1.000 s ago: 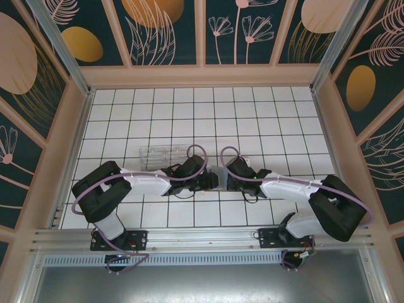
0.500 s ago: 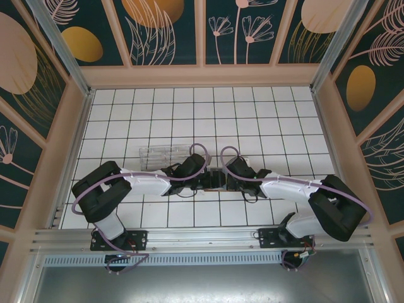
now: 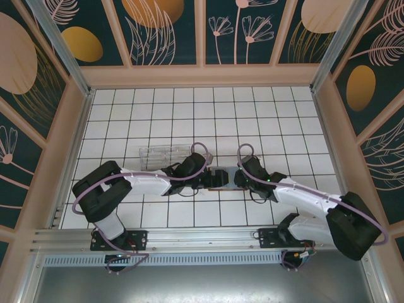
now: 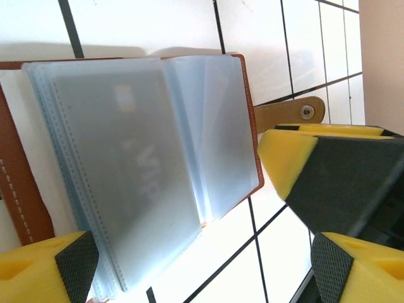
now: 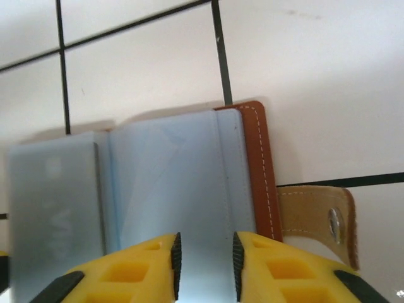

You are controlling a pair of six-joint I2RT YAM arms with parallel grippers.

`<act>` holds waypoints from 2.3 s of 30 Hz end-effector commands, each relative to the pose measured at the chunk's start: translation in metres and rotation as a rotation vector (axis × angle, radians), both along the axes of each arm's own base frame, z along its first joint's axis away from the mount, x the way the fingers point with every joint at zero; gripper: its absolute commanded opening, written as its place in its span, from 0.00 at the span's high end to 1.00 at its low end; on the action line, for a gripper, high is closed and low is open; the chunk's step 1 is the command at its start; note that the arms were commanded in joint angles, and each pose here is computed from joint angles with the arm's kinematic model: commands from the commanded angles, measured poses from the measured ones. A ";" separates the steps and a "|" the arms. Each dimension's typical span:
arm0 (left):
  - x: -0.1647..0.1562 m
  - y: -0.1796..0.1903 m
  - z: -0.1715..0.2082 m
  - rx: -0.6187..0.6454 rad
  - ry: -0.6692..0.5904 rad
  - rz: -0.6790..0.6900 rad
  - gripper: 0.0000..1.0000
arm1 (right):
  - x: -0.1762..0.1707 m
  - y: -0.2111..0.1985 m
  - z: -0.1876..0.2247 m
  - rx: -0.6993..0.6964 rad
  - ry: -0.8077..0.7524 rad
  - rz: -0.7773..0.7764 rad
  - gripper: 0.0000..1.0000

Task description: Take the credit cards out of the card holder

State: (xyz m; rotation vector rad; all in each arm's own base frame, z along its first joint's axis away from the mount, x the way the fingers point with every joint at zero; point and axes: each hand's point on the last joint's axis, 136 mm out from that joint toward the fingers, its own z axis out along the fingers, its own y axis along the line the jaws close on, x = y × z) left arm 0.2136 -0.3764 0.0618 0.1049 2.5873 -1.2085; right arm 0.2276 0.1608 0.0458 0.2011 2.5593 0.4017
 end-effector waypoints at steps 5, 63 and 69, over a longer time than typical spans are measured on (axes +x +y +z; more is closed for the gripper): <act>0.006 0.002 0.006 0.015 -0.041 0.006 0.12 | -0.007 -0.006 -0.006 0.016 0.032 -0.005 0.69; 0.009 0.000 0.002 0.069 -0.056 -0.009 0.11 | -0.007 -0.016 -0.034 -0.007 0.112 -0.023 0.71; 0.008 -0.002 0.000 0.064 -0.048 -0.017 0.12 | -0.009 -0.016 -0.037 -0.006 0.123 -0.016 0.77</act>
